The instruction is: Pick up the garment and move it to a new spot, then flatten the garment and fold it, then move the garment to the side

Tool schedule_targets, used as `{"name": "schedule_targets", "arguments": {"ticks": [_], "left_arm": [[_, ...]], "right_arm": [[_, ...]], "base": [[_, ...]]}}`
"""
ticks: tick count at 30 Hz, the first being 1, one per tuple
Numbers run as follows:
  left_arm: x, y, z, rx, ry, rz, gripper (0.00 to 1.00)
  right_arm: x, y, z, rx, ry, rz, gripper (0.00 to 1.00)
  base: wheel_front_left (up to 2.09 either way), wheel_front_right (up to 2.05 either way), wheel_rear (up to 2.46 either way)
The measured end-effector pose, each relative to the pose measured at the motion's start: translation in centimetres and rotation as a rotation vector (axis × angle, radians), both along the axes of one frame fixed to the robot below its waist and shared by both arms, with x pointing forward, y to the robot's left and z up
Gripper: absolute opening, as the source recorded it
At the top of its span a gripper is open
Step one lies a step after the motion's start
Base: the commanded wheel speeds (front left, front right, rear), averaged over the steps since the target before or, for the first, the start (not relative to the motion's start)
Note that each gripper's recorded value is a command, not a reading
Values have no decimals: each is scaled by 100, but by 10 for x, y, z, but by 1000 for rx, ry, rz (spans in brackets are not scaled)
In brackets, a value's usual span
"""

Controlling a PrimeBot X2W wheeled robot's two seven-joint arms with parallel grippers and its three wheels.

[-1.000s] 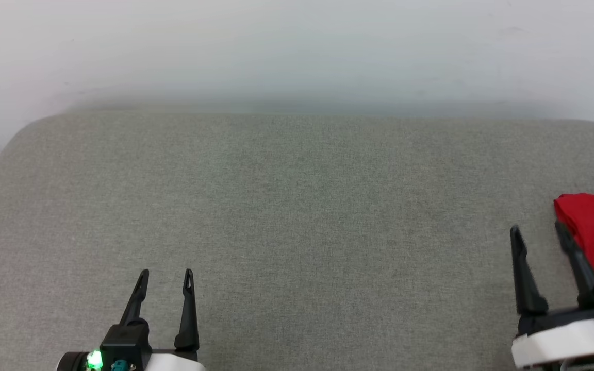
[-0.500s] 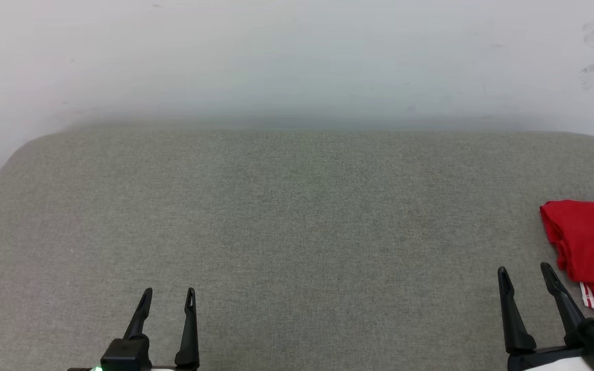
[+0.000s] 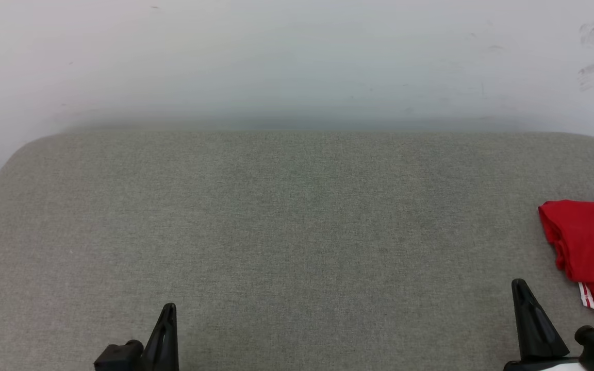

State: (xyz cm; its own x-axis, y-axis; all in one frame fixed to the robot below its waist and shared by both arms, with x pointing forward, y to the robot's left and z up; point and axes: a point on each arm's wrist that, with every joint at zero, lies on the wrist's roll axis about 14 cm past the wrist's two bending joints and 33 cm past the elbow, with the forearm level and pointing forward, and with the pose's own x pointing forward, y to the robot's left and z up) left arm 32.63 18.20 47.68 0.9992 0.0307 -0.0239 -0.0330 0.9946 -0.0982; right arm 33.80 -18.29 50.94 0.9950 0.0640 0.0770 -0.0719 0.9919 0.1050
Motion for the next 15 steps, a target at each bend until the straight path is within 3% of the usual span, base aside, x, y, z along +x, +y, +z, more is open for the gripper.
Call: {"name": "schedule_targets", "arguments": {"ticks": [15], "left_arm": [[9, 11, -5, -287, 42, 54, 0]], "right_arm": [[9, -7, -6, 295, 43, -33, 0]], "base": [[0, 0, 0]]}}
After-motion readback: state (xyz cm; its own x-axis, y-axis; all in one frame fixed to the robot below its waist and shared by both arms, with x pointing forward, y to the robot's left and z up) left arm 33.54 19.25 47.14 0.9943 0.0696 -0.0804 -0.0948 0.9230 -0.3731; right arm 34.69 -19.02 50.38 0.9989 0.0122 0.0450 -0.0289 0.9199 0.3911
